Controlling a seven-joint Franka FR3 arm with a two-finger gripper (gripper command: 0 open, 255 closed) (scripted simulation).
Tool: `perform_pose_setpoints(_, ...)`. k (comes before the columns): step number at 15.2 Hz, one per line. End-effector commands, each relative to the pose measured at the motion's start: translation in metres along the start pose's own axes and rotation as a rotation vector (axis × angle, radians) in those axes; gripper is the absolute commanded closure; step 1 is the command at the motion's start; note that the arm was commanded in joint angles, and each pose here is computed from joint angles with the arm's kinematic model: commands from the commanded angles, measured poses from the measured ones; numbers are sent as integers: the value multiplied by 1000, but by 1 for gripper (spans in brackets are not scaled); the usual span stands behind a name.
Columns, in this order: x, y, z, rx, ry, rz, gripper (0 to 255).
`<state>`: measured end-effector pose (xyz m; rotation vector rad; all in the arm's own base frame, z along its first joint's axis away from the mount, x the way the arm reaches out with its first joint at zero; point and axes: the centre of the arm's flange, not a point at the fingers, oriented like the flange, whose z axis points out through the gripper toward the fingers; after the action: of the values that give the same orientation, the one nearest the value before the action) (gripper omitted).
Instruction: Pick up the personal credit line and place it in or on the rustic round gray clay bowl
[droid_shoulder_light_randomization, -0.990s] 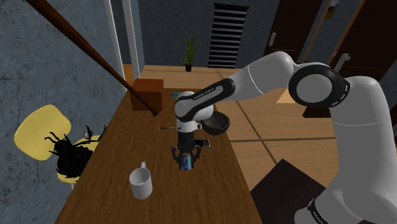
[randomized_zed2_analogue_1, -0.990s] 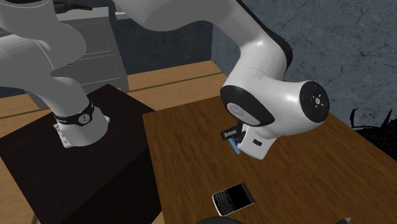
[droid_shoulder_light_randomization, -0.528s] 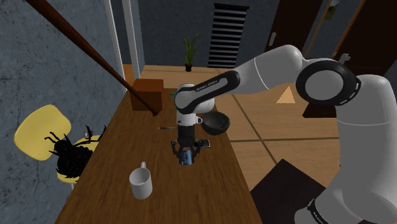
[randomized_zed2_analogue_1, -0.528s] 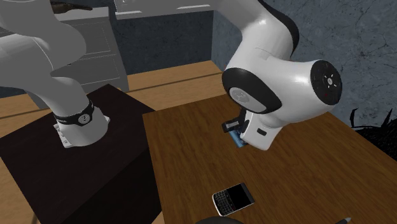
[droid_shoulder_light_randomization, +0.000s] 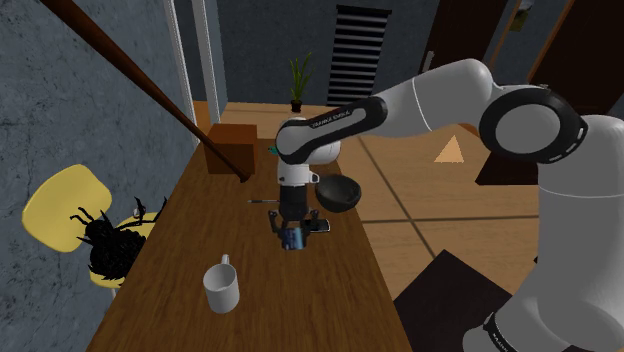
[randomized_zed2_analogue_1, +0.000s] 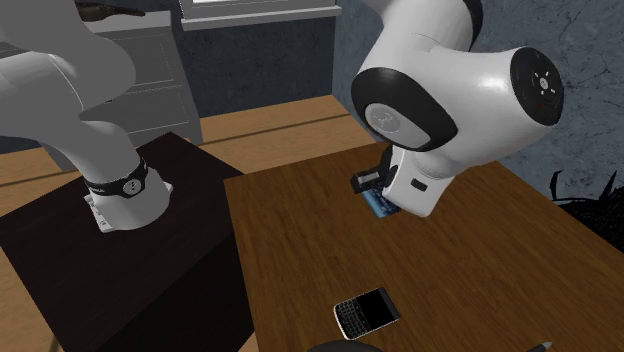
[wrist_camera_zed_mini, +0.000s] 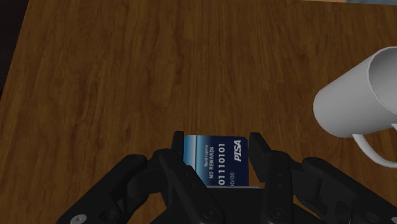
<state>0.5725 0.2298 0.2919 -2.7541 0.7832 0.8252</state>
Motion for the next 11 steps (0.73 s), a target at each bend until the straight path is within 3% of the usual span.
perform_pose_setpoints(1,-6,0,-9,0,0,0,255)
perform_pose_setpoints(11,-22,8,-53,0,0,0,255)
